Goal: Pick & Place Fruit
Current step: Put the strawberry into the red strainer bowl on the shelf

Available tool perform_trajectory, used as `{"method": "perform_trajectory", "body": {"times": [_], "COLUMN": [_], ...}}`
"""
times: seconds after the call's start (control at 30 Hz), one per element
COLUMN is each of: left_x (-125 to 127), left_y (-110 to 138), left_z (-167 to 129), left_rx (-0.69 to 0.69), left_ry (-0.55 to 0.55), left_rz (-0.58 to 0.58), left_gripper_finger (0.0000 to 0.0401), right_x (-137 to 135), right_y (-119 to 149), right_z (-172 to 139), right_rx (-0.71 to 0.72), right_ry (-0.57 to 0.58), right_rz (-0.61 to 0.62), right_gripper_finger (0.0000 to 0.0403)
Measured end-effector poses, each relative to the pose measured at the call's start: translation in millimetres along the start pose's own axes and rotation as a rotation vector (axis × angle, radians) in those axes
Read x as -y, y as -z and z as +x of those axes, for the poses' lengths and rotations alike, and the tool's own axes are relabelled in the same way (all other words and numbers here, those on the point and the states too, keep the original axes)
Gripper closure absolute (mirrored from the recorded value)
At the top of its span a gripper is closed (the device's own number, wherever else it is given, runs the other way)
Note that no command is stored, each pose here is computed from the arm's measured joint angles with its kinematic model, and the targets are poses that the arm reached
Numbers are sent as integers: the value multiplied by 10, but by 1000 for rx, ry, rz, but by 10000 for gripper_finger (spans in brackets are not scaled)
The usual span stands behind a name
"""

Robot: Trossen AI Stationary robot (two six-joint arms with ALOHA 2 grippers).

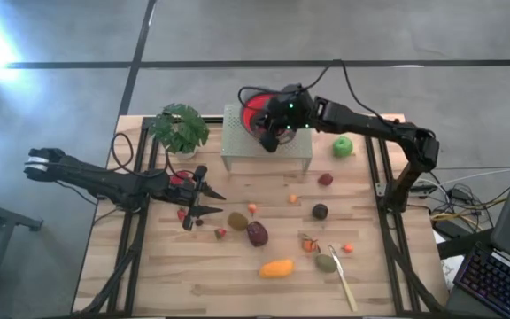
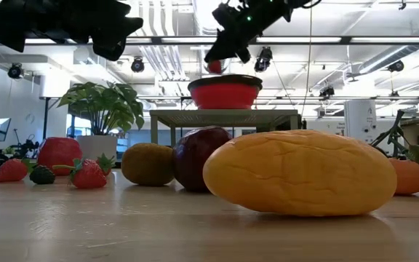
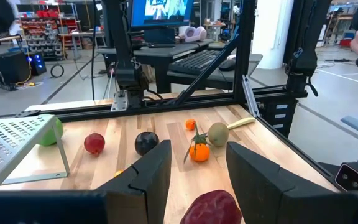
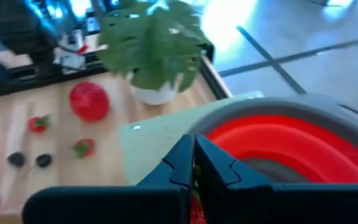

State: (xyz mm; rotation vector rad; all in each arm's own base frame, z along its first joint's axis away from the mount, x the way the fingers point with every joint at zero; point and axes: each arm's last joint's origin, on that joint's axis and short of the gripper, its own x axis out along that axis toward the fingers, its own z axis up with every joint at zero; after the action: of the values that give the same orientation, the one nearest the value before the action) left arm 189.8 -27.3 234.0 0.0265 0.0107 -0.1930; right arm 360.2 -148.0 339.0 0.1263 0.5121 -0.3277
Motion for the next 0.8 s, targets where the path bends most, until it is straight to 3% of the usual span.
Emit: {"method": "perform_trajectory", "body": {"times": [0.4, 0.8], "left_x": [-1, -1], "left_y": [0, 0], "left_z": [0, 0], "left_rx": [0, 0], "left_ry": [-1, -1], "left_rz": [0, 0], "left_gripper_finger": [240, 240], "right_x": [416, 478], "right_y": [46, 165], "right_z": [-8, 37], "right_rx": [-15, -83], "right_ry": [118, 214], "right_rz": [100, 107], "right_gripper_finger": [394, 394]}}
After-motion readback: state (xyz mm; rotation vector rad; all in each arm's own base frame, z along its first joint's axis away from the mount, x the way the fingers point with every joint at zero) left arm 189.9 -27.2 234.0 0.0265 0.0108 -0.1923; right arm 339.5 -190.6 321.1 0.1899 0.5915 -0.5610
